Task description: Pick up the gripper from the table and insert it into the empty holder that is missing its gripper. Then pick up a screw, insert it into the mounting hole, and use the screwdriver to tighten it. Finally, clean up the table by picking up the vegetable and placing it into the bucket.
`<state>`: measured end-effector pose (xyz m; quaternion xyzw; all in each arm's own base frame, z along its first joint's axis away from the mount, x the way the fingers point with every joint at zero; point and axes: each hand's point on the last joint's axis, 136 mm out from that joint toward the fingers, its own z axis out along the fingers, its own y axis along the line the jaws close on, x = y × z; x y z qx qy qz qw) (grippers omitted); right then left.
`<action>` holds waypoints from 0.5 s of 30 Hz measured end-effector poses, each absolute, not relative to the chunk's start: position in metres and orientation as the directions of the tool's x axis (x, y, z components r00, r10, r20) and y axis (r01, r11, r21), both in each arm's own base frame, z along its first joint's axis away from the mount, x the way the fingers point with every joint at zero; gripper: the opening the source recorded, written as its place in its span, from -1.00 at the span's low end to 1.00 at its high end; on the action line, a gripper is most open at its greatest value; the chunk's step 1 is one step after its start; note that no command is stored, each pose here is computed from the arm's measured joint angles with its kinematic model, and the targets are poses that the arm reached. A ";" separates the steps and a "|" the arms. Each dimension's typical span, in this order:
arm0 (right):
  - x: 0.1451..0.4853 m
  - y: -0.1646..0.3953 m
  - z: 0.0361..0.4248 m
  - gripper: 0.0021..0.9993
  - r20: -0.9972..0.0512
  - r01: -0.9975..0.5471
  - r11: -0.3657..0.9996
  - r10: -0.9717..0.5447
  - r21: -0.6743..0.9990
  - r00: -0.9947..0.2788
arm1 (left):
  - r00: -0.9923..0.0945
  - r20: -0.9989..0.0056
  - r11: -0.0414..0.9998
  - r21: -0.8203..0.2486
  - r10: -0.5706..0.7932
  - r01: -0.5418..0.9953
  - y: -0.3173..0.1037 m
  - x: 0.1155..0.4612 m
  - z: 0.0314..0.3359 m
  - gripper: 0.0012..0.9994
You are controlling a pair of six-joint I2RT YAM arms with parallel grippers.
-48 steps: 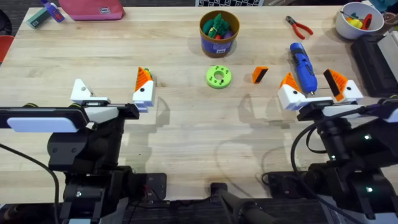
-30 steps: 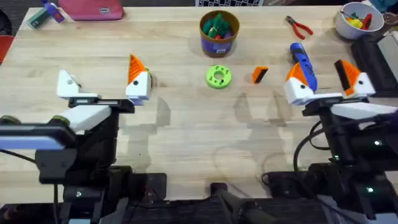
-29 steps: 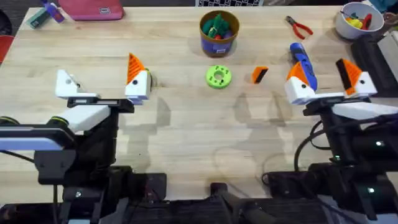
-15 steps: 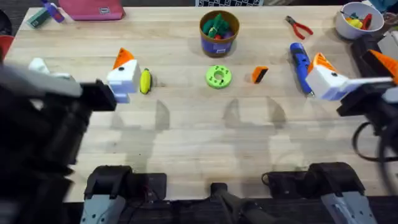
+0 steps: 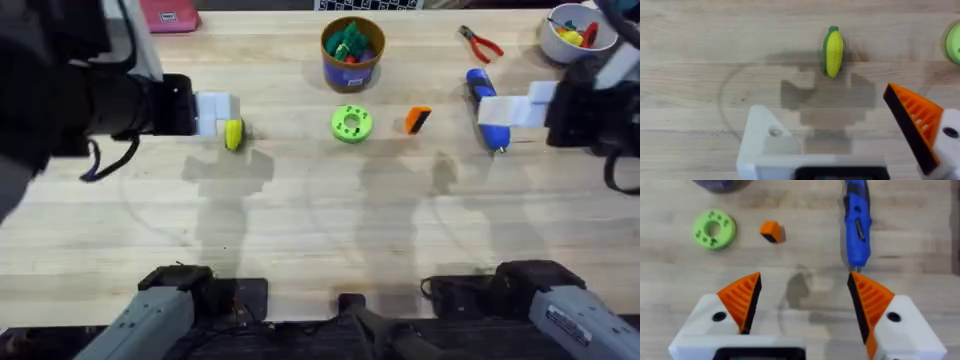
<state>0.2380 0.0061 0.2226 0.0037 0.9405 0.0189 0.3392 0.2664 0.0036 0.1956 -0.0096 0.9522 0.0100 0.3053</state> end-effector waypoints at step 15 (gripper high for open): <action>0.244 0.006 0.176 0.99 -0.442 0.003 0.999 0.019 0.038 -0.897 | -0.917 -0.398 1.000 0.013 -0.014 -0.021 0.003 0.275 0.152 0.97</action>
